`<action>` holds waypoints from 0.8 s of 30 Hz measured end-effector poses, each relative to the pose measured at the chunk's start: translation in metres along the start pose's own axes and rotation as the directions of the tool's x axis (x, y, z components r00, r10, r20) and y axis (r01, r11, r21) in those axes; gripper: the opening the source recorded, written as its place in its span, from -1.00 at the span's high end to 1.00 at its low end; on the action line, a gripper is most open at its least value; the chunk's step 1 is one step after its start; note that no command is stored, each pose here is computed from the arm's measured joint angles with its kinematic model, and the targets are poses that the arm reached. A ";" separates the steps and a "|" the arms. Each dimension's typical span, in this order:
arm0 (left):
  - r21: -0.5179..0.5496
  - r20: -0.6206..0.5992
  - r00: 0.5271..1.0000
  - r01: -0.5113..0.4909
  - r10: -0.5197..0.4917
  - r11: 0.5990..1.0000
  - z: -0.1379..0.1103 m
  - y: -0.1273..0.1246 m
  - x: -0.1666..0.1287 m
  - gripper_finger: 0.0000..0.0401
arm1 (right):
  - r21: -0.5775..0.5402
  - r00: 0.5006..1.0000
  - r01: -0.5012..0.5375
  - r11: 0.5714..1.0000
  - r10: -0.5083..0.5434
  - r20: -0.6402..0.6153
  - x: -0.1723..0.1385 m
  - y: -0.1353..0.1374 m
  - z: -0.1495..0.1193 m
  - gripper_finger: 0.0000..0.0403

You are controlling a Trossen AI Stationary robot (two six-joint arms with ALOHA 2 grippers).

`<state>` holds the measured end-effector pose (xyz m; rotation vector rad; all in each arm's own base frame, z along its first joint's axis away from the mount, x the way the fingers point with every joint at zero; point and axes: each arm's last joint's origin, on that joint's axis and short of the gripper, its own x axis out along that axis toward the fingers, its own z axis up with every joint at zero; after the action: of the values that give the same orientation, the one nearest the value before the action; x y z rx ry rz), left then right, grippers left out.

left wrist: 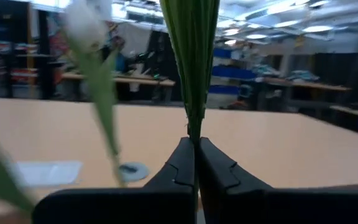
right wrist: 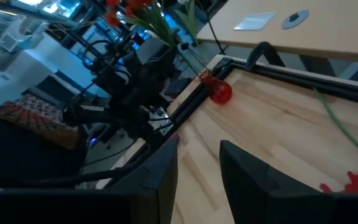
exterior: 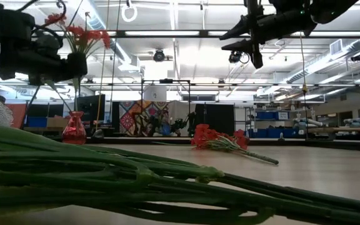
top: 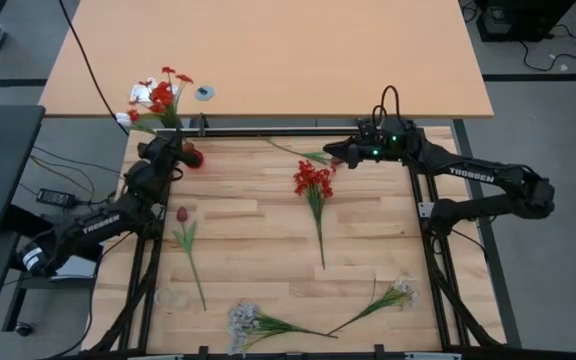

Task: Sort flowers into vase by color
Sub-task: Put the bottom red flowers into the red vase

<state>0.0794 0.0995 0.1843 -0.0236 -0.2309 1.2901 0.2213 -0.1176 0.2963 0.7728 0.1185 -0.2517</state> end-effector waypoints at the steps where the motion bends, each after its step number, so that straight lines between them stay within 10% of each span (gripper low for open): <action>1: 0.006 -0.004 1.000 -0.026 0.026 1.000 -0.001 0.002 0.000 0.98 | 0.006 1.000 -0.009 1.000 0.009 -0.005 -0.001 -0.002 0.002 0.37; 24: 0.001 -0.093 0.989 -0.114 0.113 0.994 -0.013 0.010 0.005 0.93 | -0.021 0.994 -0.094 0.995 0.092 -0.060 -0.007 -0.011 0.010 0.37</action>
<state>0.0741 0.1085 0.1710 -0.1016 -0.1543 1.3980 0.2113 -0.1311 0.2973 0.7606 0.1402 -0.1391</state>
